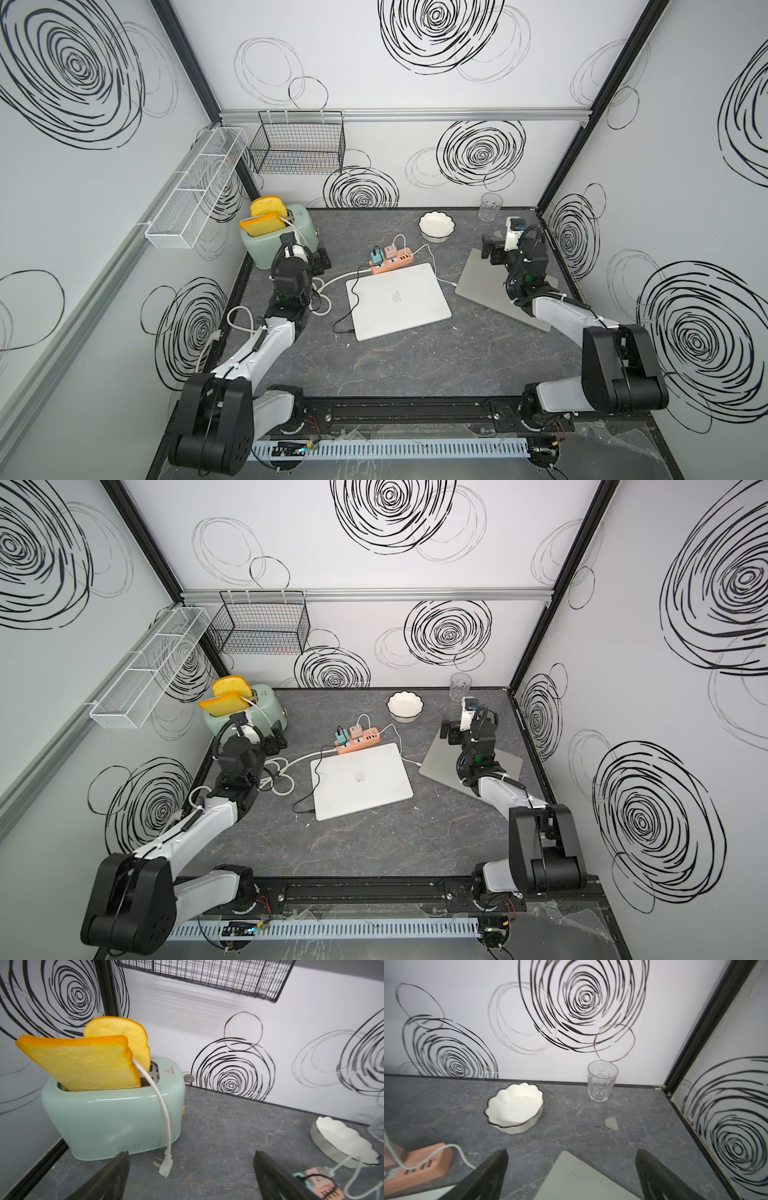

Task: Unplug the laptop charger
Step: Remove the charging cable from the laptop.

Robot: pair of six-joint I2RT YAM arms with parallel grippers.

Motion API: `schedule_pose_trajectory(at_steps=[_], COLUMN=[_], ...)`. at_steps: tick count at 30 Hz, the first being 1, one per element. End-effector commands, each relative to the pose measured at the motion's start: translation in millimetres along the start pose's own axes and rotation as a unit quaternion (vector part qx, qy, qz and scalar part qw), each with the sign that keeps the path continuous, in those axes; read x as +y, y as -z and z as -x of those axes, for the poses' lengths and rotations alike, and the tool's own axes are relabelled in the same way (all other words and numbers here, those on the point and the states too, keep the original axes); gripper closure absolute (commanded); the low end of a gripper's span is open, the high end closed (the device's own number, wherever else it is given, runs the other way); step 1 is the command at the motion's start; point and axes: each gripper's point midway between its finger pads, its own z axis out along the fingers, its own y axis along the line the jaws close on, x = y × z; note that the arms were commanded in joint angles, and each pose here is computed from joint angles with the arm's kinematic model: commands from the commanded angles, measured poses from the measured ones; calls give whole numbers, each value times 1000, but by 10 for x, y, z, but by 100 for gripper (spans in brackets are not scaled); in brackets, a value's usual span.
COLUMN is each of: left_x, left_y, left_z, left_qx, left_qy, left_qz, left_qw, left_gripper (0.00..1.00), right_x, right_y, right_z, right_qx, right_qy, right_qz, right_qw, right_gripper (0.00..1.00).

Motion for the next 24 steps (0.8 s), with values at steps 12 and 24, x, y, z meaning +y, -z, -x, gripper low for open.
schedule_pose_trajectory(at_steps=[12,24], left_x=[-410,-230], left_y=[989,1489], left_z=[-1595,-2282], left_qx=[399,479], left_qy=[185,257], left_qz=[-102,-29], left_qw=[892,839], left_gripper=[3,5], right_x=[2463,3012], right_y=[834,1295], right_z=[-775,-1763], right_qx=[303,420], right_qy=[15,116], right_qz=[333,408], right_qw=[893,802], right_gripper=[1,1])
